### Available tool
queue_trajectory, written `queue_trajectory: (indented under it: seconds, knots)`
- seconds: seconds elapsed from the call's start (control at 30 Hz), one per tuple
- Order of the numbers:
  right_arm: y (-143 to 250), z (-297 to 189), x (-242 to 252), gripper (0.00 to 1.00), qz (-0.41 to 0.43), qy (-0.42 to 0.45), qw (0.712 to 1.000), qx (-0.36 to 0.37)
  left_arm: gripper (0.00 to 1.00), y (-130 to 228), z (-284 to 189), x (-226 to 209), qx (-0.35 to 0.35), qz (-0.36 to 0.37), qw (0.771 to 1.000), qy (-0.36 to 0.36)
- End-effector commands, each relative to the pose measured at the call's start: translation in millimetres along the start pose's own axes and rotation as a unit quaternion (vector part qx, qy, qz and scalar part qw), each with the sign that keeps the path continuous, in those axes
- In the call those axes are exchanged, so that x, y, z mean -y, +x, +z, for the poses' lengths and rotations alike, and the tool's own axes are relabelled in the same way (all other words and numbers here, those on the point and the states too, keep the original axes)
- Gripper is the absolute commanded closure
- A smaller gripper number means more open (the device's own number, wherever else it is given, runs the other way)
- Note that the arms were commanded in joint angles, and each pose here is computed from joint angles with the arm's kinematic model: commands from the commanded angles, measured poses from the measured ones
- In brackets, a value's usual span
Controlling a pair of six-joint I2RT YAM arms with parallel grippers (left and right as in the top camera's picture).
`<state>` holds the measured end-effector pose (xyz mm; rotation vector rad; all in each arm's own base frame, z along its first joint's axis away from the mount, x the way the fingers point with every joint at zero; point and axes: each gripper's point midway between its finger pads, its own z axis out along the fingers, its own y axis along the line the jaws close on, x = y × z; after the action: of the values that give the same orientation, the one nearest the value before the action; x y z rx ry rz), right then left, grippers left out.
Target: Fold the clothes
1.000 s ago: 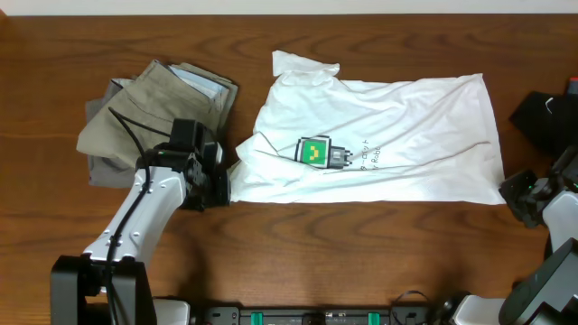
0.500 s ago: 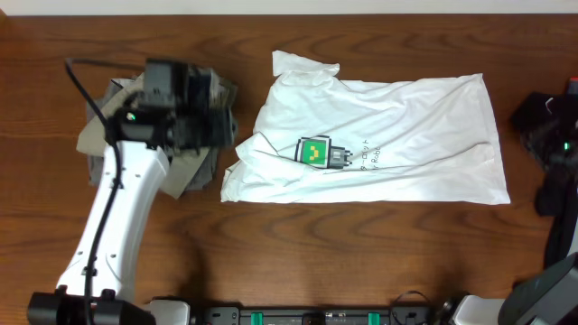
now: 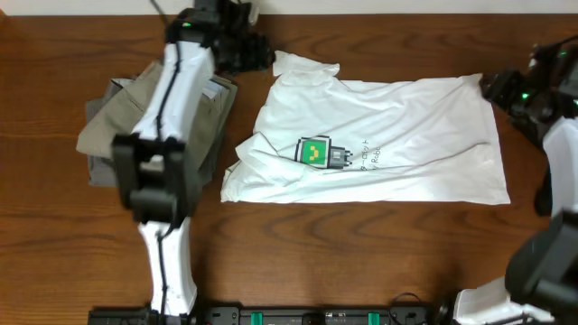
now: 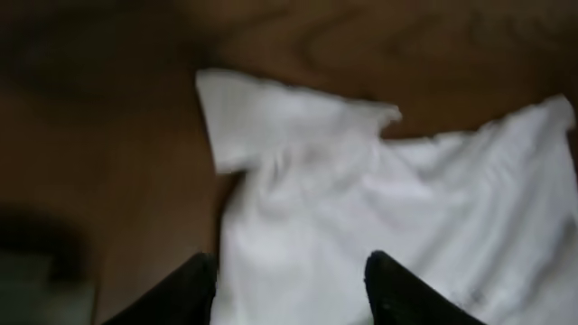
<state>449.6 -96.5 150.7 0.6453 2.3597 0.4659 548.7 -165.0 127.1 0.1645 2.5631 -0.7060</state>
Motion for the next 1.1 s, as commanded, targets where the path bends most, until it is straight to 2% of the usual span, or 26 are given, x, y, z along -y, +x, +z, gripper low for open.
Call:
queue_trajectory:
  seconds: [0.0, 0.23, 0.47, 0.63, 0.7, 0.8, 0.97, 1.07]
  knots:
    - [14.7, 20.8, -3.7, 0.5, 0.01, -0.015, 0.999, -0.034, 0.43, -14.5, 25.9, 4.2, 0.02, -0.002, 1.0, 0.024]
    - [32.7, 30.5, 1.1, 0.52, 0.023, -0.012, 0.997, -0.07, 0.43, -21.0, 81.3, -24.5, 0.054, -0.044, 0.997, 0.022]
    - [39.1, 29.5, 3.2, 0.54, 0.028, -0.007, 0.996, -0.083, 0.44, -16.2, 99.3, -41.3, 0.058, -0.054, 0.997, 0.004]
    - [38.8, 29.5, 4.2, 0.56, 0.028, -0.003, 0.996, -0.082, 0.63, -15.6, 100.0, -40.3, 0.057, -0.054, 0.997, 0.005]
    - [38.6, 29.5, 4.3, 0.56, 0.028, -0.003, 0.996, -0.081, 0.67, -14.4, 100.6, -39.2, 0.055, -0.053, 0.997, 0.005]
    - [38.5, 29.5, 4.3, 0.58, 0.028, -0.003, 0.996, -0.081, 0.66, -10.6, 102.7, -36.7, 0.049, -0.053, 0.997, 0.003]
    - [39.3, 29.4, 4.4, 0.59, 0.029, -0.003, 0.996, -0.083, 0.53, -3.0, 105.1, -48.9, 0.041, -0.059, 0.996, -0.043]
    - [39.6, 29.3, 4.5, 0.59, 0.029, -0.003, 0.996, -0.083, 0.52, -3.0, 104.7, -52.3, 0.043, -0.06, 0.996, -0.052]
